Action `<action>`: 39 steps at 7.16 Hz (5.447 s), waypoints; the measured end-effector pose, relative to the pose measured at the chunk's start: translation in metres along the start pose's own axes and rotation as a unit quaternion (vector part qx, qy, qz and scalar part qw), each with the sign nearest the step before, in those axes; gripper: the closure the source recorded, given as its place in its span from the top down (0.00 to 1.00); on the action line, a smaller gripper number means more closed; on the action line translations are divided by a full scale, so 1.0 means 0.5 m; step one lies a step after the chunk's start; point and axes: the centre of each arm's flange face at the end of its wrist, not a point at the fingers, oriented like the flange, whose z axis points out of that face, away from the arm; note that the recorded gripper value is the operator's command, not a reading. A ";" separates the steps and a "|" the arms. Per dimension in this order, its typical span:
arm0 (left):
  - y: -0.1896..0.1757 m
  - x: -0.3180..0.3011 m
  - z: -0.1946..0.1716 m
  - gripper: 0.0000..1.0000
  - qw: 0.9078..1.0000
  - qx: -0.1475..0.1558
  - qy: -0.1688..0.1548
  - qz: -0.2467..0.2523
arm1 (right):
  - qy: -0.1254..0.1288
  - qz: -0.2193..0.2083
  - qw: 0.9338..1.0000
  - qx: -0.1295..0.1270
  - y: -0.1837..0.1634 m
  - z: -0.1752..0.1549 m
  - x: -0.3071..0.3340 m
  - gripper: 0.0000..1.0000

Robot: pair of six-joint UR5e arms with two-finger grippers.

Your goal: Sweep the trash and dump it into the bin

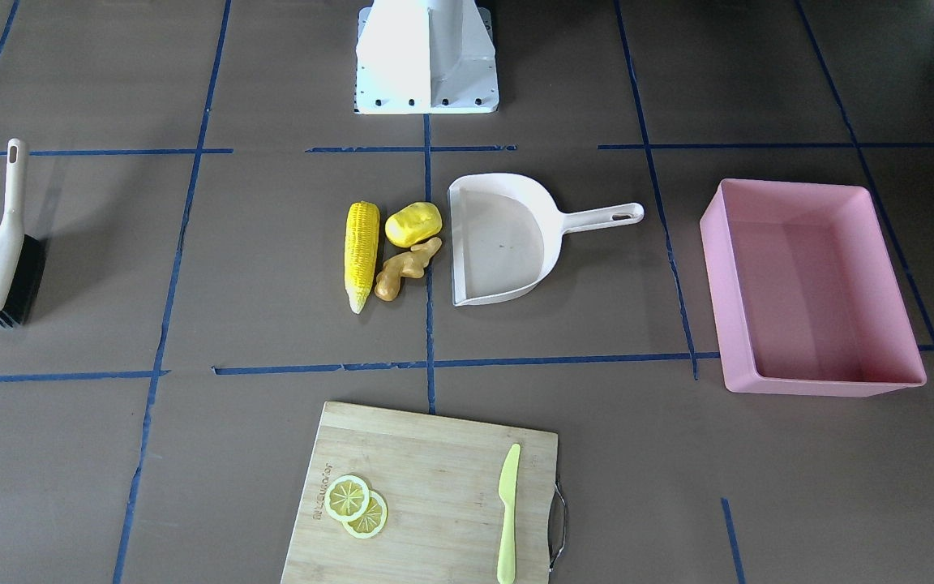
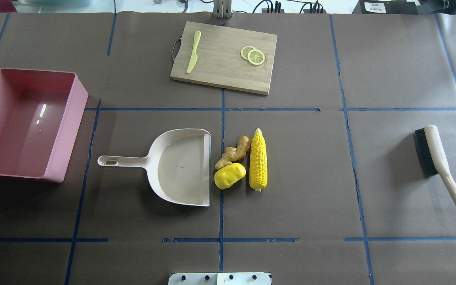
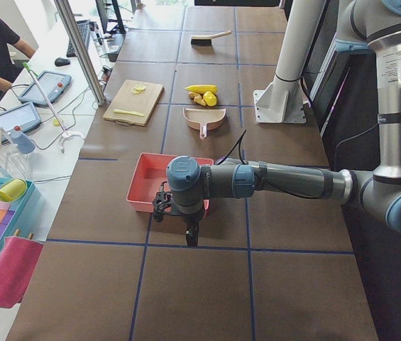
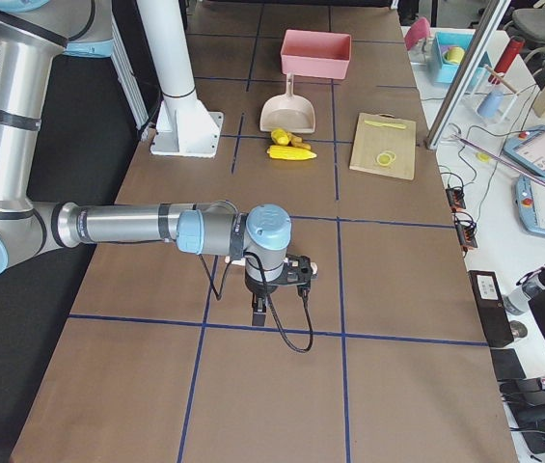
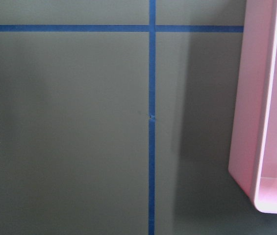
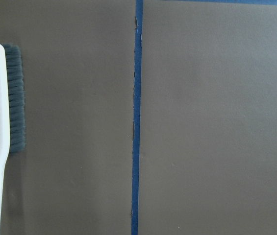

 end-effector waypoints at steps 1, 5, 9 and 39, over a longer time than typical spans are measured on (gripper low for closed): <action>-0.001 0.003 -0.002 1.00 1.000 0.001 -0.002 0.005 | 0.000 0.000 1.000 0.000 -0.001 0.000 0.000 1.00; -0.001 0.008 -0.005 1.00 1.000 0.001 -0.009 0.020 | -0.004 -0.014 1.000 0.018 -0.005 0.004 0.002 1.00; -0.005 0.016 -0.012 1.00 0.999 0.017 -0.006 0.039 | -0.034 -0.025 0.999 0.025 -0.008 0.014 -0.004 1.00; -0.012 1.081 0.209 1.00 0.692 0.068 0.029 0.718 | -0.095 -0.071 0.992 0.033 0.118 0.137 -0.575 0.01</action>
